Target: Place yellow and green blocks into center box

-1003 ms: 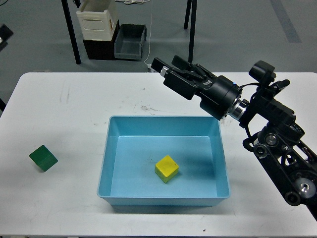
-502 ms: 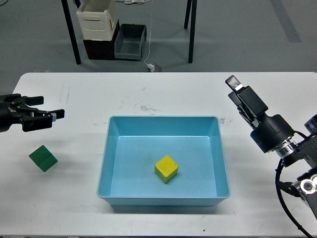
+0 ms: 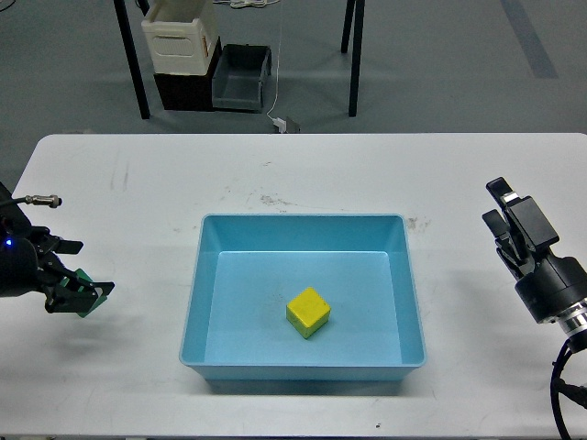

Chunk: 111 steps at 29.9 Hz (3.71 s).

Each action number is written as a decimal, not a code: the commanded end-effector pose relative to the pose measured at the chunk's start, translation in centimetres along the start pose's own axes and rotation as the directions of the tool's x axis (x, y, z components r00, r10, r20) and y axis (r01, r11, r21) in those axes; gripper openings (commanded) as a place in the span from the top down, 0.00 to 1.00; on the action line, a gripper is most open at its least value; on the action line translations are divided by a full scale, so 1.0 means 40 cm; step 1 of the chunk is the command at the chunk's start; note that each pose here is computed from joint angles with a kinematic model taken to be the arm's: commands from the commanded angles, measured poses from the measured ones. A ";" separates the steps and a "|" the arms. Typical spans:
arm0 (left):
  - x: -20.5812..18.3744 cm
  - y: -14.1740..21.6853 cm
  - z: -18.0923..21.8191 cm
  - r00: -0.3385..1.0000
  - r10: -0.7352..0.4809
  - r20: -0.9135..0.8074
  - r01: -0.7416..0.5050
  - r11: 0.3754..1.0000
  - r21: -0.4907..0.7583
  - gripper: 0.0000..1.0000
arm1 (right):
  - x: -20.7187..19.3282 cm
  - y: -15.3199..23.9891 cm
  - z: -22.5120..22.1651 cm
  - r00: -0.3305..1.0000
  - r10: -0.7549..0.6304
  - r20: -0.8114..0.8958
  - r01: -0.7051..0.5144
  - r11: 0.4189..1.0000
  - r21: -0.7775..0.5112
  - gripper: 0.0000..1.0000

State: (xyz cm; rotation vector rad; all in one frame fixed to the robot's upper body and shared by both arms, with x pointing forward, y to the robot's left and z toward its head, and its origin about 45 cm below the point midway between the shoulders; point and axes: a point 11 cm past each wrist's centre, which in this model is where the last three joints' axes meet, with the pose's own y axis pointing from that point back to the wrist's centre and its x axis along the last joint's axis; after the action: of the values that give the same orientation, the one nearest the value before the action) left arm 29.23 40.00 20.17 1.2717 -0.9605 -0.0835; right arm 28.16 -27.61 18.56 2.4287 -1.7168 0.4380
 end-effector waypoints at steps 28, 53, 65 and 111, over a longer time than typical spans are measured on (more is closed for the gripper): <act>-0.080 -0.092 -0.026 0.991 -0.085 -0.104 0.086 0.996 0.005 0.10 | -0.004 0.007 0.015 0.999 0.028 0.040 -0.027 1.000 -0.014 0.01; 0.278 0.027 -0.094 0.950 0.298 -0.089 -0.296 0.955 0.035 0.63 | -0.003 0.014 0.028 0.998 0.044 0.040 -0.042 0.999 -0.031 0.01; 0.491 0.013 0.246 0.938 0.344 0.046 -0.306 0.882 -0.357 0.63 | -0.006 0.015 0.034 0.998 0.041 0.042 -0.040 0.998 -0.039 0.00; 0.290 -0.070 0.101 -0.399 -0.521 -0.755 -0.917 0.230 0.325 0.00 | -0.014 0.007 0.064 -0.047 0.150 0.988 -0.223 0.962 -0.157 0.00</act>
State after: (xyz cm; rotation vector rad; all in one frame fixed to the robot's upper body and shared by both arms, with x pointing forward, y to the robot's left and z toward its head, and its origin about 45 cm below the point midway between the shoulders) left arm 35.67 27.35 26.38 -0.5553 0.1935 0.9112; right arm 28.25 -27.48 15.99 2.5606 -2.3614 -1.6852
